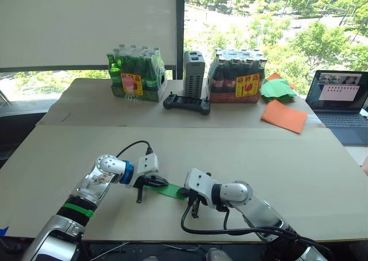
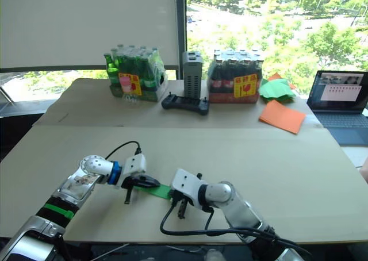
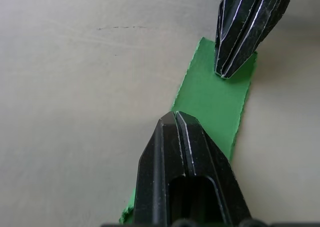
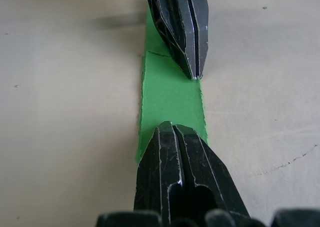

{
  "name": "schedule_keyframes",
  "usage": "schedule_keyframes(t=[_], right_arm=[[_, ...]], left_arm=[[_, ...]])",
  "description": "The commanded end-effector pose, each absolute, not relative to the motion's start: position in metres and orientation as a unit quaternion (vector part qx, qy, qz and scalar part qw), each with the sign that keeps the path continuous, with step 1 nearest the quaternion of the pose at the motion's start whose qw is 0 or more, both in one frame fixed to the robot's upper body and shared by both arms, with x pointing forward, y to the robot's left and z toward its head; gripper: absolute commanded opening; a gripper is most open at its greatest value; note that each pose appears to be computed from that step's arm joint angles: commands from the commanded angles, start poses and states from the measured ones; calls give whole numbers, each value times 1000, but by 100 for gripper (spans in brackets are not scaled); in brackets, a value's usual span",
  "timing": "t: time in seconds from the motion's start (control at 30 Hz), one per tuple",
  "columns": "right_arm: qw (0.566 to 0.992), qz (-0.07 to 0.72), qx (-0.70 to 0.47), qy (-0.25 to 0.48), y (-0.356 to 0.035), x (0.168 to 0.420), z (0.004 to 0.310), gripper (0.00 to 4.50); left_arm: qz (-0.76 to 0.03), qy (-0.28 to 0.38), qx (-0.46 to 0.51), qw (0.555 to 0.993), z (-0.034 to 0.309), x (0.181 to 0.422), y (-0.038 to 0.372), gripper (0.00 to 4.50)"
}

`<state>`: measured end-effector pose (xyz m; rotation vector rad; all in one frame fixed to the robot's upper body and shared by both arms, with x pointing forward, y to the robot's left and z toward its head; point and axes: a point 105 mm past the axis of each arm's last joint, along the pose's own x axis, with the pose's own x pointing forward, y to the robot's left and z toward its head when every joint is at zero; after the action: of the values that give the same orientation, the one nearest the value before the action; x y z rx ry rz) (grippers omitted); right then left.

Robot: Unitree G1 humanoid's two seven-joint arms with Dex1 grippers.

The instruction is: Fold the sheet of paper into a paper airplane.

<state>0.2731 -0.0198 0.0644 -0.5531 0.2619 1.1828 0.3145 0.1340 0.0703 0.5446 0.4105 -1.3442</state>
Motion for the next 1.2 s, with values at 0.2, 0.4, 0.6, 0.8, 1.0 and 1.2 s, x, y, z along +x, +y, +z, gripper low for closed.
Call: schedule_keyframes(t=[0.2,0.4,0.6,0.8,1.0,1.2], right_arm=[[777,540,-266,186,-32,270,37,2],[777,539,-267,187,-33,271,36,2],[775,540,-268,187,-32,271,36,2],[775,542,-269,184,-31,273,37,2],[781,544,-262,158,-27,276,50,2],[807,554,-199,44,-16,274,116,2]], left_arm=[[-557,279,255,739,36,307,179,0],[-540,290,255,748,34,304,195,0],[-519,294,258,760,37,305,210,0],[-511,285,261,768,41,308,211,0],[-501,252,250,790,55,315,207,0],[-473,171,164,849,110,323,208,0]])
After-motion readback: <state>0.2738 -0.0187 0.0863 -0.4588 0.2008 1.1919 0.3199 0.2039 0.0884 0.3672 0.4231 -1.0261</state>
